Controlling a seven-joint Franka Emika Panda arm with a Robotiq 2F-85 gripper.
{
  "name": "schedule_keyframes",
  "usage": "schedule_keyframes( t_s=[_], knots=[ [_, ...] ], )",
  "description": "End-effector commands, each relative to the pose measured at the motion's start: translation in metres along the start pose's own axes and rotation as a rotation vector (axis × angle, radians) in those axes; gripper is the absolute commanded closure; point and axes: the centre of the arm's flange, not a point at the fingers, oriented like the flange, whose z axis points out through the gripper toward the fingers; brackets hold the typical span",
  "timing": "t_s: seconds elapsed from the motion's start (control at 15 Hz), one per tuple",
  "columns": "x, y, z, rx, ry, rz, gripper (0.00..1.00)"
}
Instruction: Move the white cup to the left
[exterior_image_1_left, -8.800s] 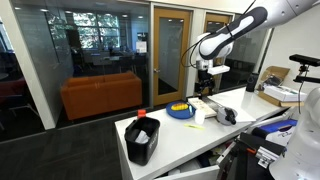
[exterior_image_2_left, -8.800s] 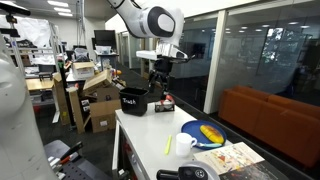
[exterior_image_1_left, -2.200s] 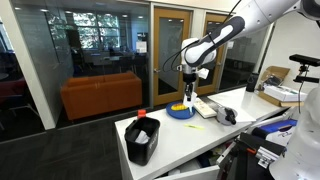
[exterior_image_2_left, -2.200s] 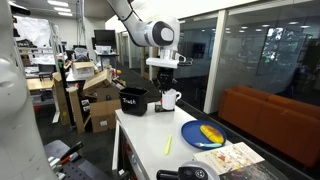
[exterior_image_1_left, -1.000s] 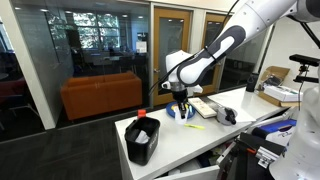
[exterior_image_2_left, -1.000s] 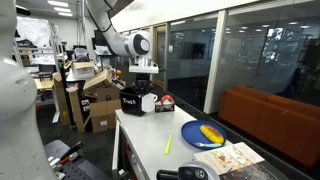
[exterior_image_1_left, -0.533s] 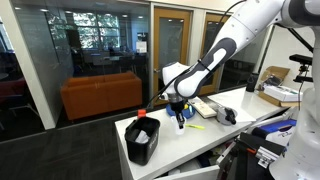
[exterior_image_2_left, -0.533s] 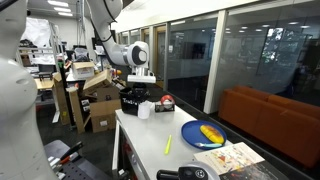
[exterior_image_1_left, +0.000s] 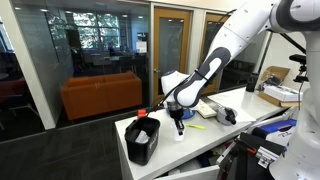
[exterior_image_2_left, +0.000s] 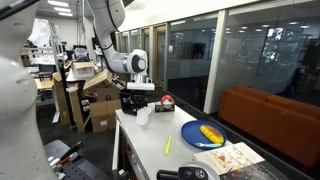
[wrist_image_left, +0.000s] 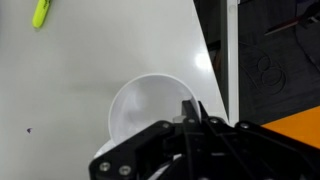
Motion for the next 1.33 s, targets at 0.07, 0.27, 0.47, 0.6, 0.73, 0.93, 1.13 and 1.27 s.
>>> schedule_keyframes(
  t_s=[0.07,0.27,0.47,0.6,0.73,0.93,1.13,1.27],
  knots=[
    [0.004,0.008,0.01,-0.034,0.006,-0.03,0.99],
    [0.007,0.011,0.017,-0.036,0.005,-0.031,0.99],
    [0.01,0.014,0.025,-0.035,0.004,-0.027,0.99],
    [0.011,0.016,0.028,-0.034,0.007,-0.025,0.99],
    [0.012,0.017,0.031,-0.034,0.006,-0.02,0.99],
    [0.012,0.018,0.031,-0.037,0.008,-0.014,0.99],
    [0.011,0.017,0.035,-0.039,0.001,-0.015,0.99],
    [0.011,0.016,0.039,-0.04,-0.007,-0.015,0.99]
  ],
)
